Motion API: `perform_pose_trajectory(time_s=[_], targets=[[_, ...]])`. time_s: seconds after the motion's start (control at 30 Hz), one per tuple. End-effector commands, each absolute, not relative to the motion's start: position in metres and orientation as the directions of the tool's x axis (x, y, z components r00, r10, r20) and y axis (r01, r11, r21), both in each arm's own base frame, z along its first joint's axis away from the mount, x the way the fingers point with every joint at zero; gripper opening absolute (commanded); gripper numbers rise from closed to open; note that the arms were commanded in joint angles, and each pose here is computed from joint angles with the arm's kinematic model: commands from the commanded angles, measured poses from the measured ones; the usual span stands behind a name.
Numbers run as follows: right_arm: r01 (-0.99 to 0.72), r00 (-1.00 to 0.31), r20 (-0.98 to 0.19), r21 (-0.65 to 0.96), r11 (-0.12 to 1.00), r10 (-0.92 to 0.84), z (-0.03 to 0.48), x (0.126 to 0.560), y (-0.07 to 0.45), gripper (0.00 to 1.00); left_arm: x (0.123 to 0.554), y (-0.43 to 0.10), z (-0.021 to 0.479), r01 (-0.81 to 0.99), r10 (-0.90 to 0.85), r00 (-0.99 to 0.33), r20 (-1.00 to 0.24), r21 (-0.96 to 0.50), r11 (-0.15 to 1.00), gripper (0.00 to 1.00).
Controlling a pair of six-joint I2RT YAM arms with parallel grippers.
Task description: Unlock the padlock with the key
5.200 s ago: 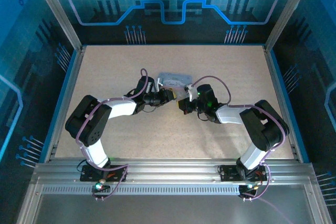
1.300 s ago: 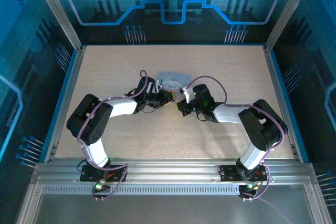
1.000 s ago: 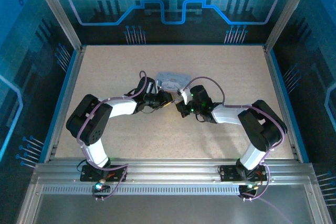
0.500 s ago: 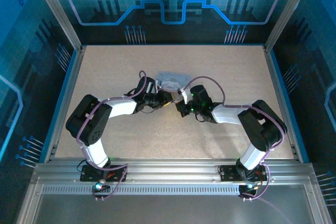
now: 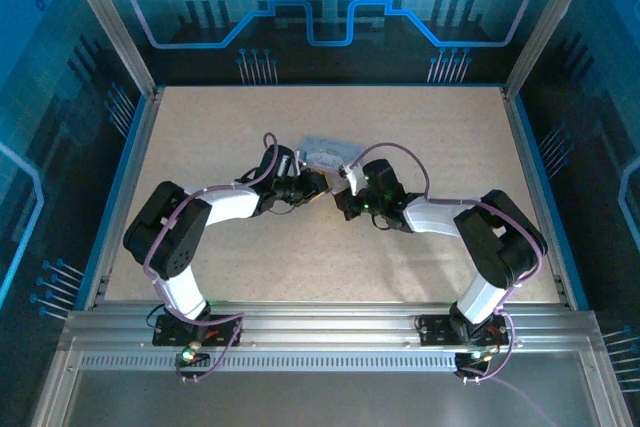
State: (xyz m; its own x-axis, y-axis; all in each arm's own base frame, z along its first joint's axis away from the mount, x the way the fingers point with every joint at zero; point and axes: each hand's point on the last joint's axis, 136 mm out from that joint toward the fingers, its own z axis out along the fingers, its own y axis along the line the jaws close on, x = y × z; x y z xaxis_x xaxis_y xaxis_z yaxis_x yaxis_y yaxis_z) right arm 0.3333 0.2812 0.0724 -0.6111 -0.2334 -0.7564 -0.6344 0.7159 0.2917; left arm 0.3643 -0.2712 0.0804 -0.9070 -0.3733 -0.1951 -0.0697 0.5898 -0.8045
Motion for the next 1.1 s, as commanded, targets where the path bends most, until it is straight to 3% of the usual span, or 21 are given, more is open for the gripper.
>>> perform_pose_trajectory(time_s=[0.0,0.37,1.07], targets=[[-0.753,-0.409,-0.901,0.245,0.611,-0.142,0.145,0.34,0.314,0.0,0.343,-0.293,0.092,-0.06,-0.3,-0.945,-0.129,-0.835,0.548,0.11],[-0.743,-0.374,-0.902,0.152,0.652,-0.216,0.131,0.339,0.316,0.0,0.343,-0.293,0.094,-0.073,-0.304,-0.946,-0.117,-0.834,0.547,0.11],[-0.763,-0.263,-0.959,0.14,0.631,-0.106,0.183,0.349,0.331,0.0,0.343,-0.295,0.096,-0.084,-0.301,-0.948,-0.101,-0.834,0.545,0.1]])
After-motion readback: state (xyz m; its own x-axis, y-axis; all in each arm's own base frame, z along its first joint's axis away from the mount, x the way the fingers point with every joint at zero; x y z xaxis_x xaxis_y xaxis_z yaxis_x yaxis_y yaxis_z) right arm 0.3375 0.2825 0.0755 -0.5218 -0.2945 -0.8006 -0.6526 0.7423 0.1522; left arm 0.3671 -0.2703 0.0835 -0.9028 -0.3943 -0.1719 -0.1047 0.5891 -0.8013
